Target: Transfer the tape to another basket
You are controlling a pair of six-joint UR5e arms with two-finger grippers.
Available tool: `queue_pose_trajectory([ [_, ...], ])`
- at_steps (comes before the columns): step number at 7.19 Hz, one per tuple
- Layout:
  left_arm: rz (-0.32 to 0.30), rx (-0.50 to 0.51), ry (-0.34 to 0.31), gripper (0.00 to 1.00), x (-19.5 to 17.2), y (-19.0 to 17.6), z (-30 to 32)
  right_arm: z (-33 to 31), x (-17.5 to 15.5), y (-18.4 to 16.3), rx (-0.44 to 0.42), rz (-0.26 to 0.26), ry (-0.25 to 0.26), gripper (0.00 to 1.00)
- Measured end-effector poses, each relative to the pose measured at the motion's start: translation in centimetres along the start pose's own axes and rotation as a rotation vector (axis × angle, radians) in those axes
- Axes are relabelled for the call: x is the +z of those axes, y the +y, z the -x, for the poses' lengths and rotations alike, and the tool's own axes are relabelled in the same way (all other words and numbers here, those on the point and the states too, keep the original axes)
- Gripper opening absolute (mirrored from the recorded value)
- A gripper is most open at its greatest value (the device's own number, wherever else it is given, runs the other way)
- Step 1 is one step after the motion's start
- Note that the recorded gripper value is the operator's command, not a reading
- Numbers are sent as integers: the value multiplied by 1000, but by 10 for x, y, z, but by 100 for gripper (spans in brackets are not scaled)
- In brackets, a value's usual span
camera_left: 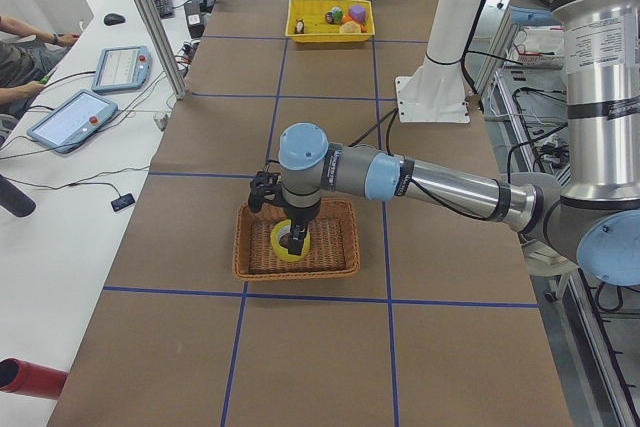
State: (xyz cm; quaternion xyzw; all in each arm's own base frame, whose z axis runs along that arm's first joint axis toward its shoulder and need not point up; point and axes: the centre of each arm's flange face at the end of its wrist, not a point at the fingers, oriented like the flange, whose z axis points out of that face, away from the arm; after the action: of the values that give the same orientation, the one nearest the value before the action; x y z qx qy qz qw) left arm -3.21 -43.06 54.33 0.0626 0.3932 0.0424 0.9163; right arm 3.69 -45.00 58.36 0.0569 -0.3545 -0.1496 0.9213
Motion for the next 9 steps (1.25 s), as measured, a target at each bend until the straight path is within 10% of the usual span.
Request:
queue_pose_trajectory([
  [9, -32, 37, 1, 98, -3, -10, -6, 4, 0, 4, -2, -7, -26, 100],
])
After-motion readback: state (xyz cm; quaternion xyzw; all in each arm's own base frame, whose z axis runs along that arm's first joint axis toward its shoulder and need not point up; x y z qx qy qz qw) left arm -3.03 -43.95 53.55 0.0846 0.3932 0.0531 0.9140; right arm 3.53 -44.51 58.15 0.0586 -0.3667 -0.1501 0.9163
